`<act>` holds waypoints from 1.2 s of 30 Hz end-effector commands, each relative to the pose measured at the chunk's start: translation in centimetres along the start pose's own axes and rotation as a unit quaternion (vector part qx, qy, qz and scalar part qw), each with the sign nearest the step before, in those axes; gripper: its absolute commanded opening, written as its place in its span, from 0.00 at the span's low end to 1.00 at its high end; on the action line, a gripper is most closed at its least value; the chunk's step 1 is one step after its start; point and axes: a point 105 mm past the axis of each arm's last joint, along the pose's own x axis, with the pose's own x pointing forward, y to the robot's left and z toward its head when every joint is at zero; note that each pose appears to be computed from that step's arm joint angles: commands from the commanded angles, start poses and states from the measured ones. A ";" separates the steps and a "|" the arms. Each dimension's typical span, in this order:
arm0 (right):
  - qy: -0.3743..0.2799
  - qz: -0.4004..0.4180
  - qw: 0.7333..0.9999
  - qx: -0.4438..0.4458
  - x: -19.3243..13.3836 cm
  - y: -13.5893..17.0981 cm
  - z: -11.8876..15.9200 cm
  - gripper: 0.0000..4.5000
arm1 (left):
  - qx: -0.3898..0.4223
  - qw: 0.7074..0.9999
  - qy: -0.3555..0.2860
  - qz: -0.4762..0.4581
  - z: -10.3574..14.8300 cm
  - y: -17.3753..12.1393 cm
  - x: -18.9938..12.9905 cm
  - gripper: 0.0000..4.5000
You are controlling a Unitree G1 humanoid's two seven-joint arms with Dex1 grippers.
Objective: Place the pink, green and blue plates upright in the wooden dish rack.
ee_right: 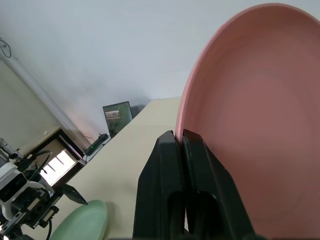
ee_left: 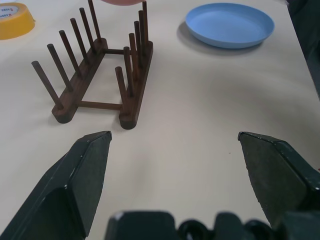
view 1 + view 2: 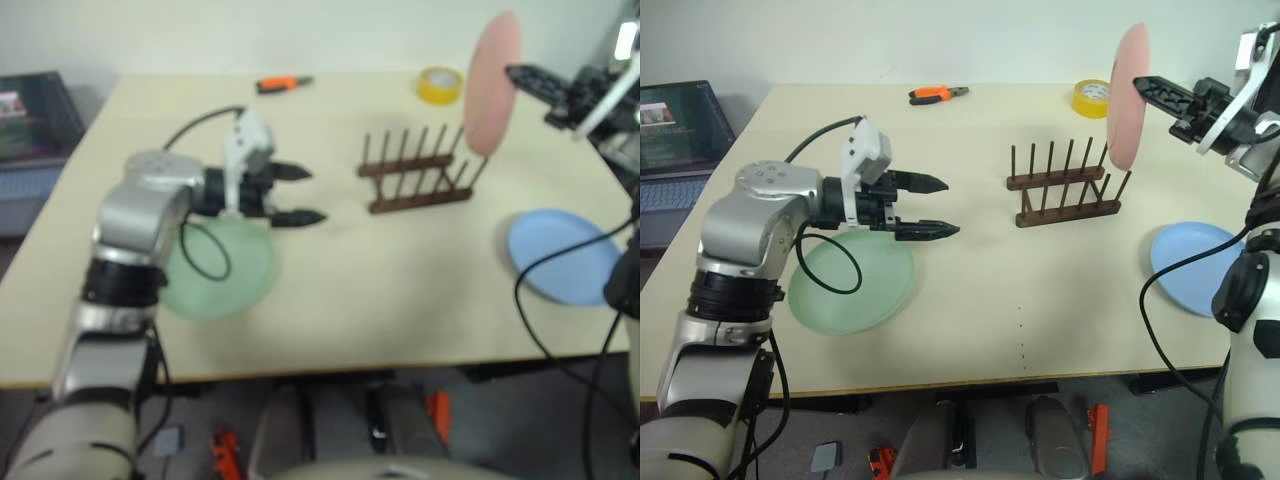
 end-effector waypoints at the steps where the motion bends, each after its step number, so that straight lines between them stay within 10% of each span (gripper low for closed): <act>1: -0.045 0.029 0.998 -0.041 -0.4 1.6 3.0 0.00 | 0.024 1.000 -0.014 0.004 1.2 0.1 -0.1 0.99; 36: 0.012 0.082 0.996 0.035 -0.7 2.2 1.4 0.00 | 0.025 0.999 -0.019 0.006 1.2 0.0 0.3 0.99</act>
